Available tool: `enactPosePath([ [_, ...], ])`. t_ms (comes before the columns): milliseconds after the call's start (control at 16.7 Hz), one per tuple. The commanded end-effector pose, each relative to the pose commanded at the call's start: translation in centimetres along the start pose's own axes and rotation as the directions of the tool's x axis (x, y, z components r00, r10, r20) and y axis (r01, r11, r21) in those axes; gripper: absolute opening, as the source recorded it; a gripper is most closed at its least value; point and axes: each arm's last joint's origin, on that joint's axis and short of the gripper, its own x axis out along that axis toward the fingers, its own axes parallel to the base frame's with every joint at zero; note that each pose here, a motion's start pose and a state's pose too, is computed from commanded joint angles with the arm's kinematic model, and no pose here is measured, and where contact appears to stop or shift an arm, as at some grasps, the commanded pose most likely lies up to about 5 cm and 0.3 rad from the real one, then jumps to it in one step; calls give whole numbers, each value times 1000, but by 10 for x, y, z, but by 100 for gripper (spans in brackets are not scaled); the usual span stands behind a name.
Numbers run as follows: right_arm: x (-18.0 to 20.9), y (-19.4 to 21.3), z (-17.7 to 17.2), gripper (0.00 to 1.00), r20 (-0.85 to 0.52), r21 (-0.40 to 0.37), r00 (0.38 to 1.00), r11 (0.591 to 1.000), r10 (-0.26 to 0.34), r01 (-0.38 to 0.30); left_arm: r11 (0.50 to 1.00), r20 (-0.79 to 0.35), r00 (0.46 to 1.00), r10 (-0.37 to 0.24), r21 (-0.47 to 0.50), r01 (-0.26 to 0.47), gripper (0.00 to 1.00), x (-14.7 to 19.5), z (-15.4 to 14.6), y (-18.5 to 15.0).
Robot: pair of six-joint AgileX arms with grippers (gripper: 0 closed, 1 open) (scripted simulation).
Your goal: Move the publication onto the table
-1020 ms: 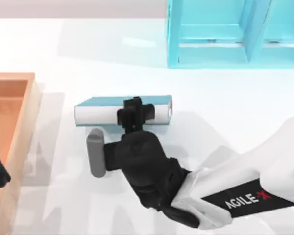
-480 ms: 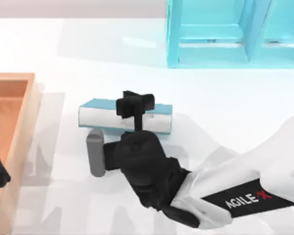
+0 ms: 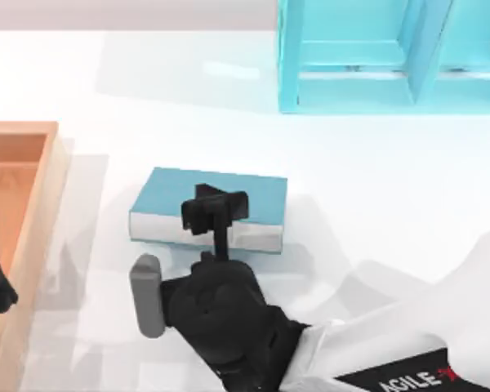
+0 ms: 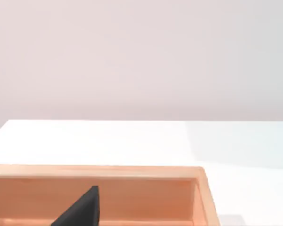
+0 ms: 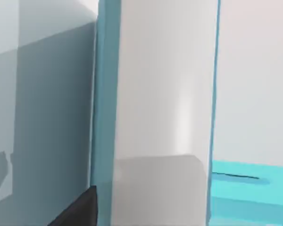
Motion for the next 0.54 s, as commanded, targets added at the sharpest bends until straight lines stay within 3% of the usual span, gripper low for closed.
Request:
enactPosePath([
  [360,-89,19,21,100,-2,-1,1000,1000,-14,14,1000,0,1000,0,0,0,100,0,0,0],
  [540,-103,21,21,100,-3,6,1000,1000,-25,25,1000,0,1000,0,0,0,100,0,0,0],
])
